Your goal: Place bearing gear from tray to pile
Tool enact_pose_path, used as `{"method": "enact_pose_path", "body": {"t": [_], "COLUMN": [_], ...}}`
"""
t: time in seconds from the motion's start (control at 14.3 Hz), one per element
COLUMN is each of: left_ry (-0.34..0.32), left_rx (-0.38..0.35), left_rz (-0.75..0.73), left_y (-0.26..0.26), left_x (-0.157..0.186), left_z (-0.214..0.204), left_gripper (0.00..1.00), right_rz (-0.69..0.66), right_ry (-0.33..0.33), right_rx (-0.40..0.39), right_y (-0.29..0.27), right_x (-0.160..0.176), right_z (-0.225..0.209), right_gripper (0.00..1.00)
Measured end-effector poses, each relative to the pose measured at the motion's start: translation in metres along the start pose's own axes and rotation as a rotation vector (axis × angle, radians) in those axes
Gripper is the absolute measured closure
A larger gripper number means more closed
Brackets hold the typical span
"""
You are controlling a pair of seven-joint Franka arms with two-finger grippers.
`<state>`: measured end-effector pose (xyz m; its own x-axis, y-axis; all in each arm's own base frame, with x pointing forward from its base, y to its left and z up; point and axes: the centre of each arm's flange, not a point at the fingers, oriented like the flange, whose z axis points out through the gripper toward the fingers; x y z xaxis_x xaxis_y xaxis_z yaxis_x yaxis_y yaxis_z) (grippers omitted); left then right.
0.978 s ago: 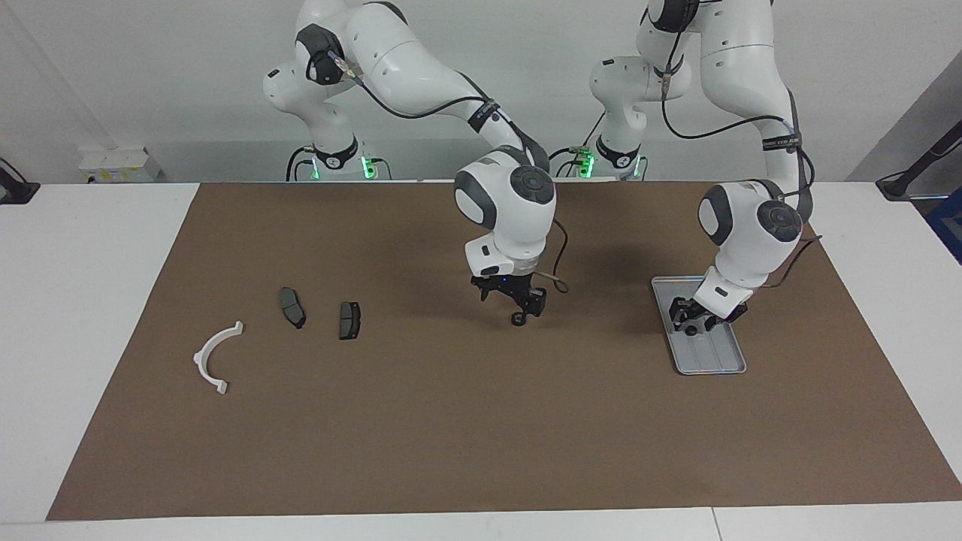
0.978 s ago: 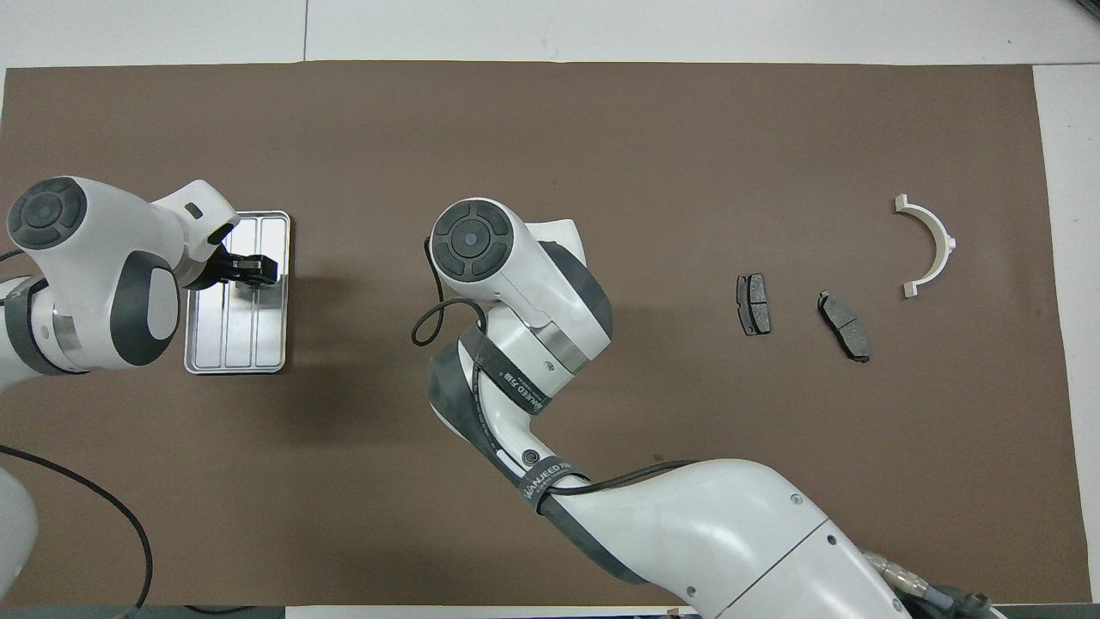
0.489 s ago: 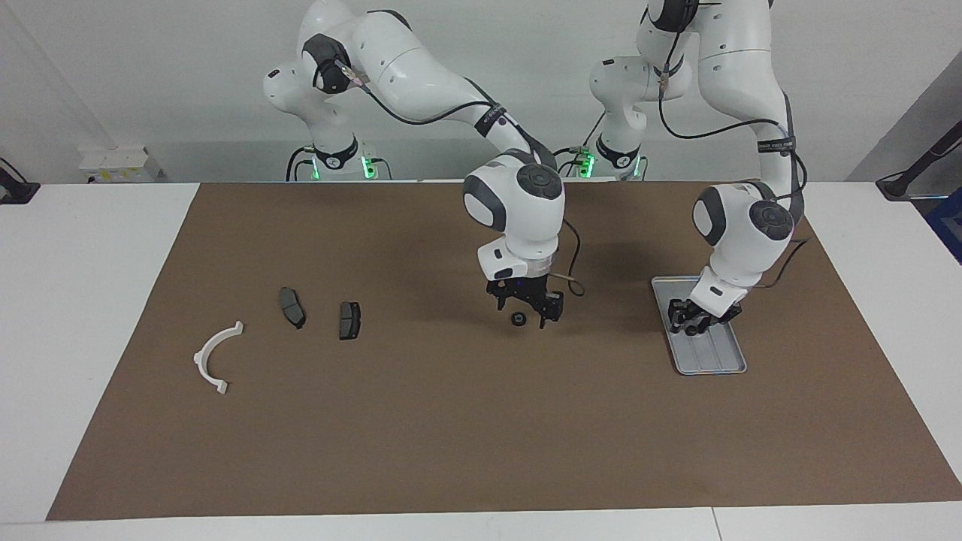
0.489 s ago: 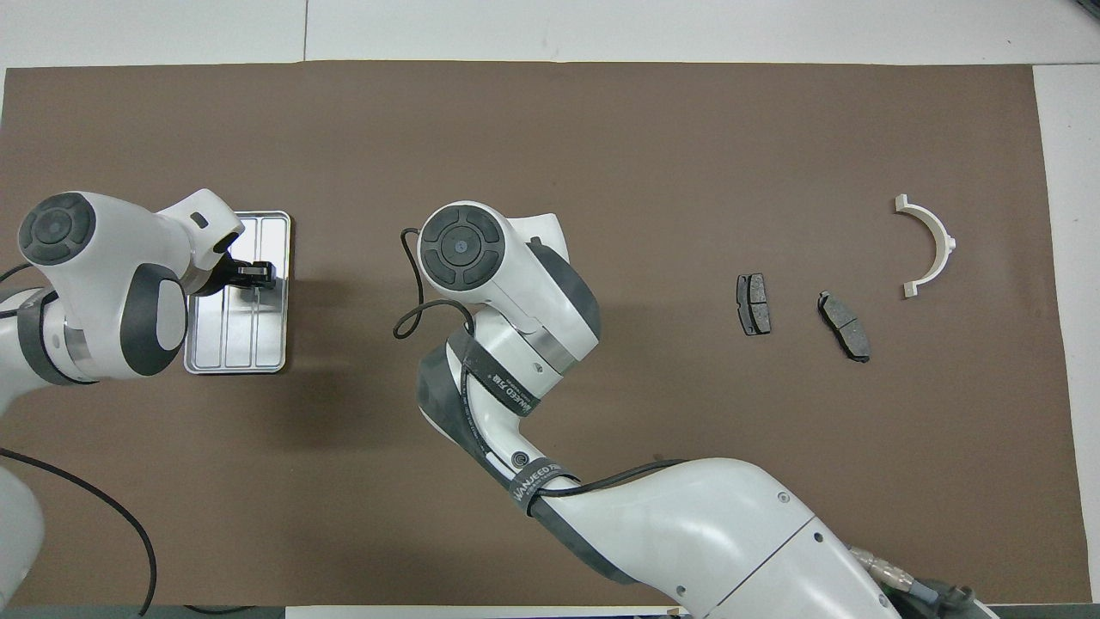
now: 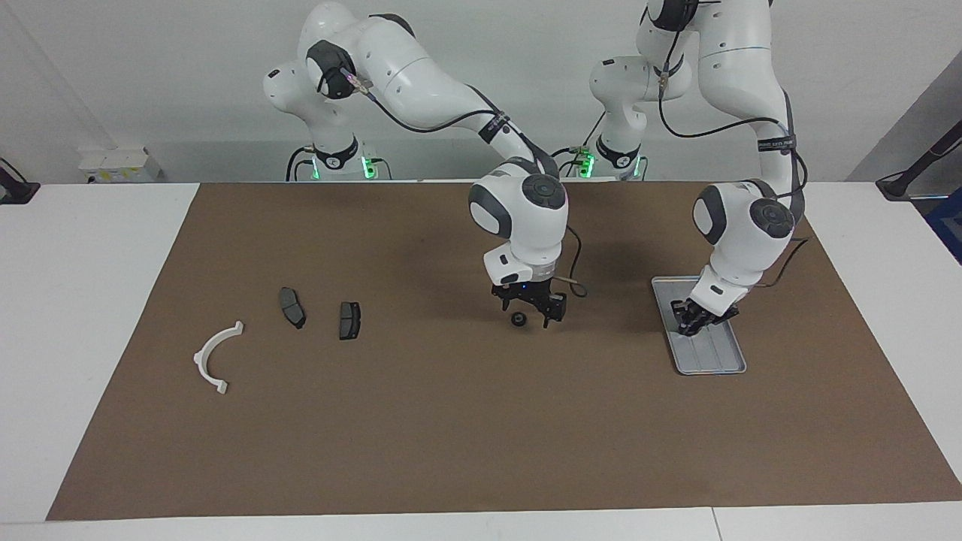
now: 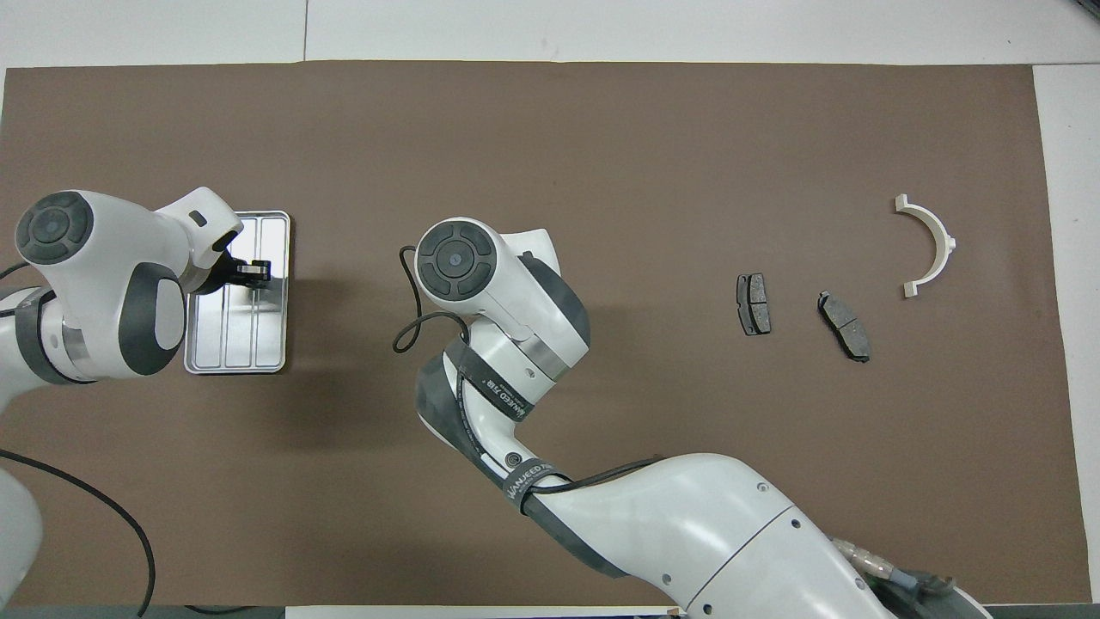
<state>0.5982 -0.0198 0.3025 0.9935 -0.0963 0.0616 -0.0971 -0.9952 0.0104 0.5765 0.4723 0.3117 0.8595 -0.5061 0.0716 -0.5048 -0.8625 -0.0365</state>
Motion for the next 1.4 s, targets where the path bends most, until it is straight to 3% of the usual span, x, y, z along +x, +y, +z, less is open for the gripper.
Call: {"method": "enact_pose_path", "body": {"t": [0.21,0.7,0.84,0.98,1.05,1.33,1.4], "left_ry": [0.014,0.028,0.025,0.025,0.025,0.026,0.026], "left_rx": [0.001,-0.014,-0.016,-0.015,-0.016,-0.016,-0.016], "left_rz": [0.000,-0.053,-0.056,-0.054,-0.061,-0.067,-0.054], "left_y": [-0.001,0.008,0.017,0.017,0.018,0.020,0.018], "left_x": [0.006,0.016,0.017,0.017,0.017,0.017,0.017], "left_z": [-0.009,-0.024,-0.023,-0.023,-0.023,-0.023,-0.023], "left_gripper": [0.76,0.76,0.76,0.76,0.76,0.76,0.76], "right_rz": [0.001,-0.014,-0.016,-0.017,-0.017,-0.018,-0.018], "right_ry": [-0.035,-0.044,-0.046,-0.047,-0.047,-0.049,-0.049], "right_rx": [-0.013,-0.012,-0.011,-0.011,-0.011,-0.015,-0.016], "right_y": [0.007,0.009,0.008,0.008,0.008,0.009,0.010], "right_x": [0.002,-0.006,-0.008,-0.008,-0.008,-0.010,-0.010], "right_z": [0.012,0.024,0.024,0.024,0.024,0.026,0.027], "right_gripper": [0.00,0.00,0.09,0.10,0.19,0.20,0.29]}}
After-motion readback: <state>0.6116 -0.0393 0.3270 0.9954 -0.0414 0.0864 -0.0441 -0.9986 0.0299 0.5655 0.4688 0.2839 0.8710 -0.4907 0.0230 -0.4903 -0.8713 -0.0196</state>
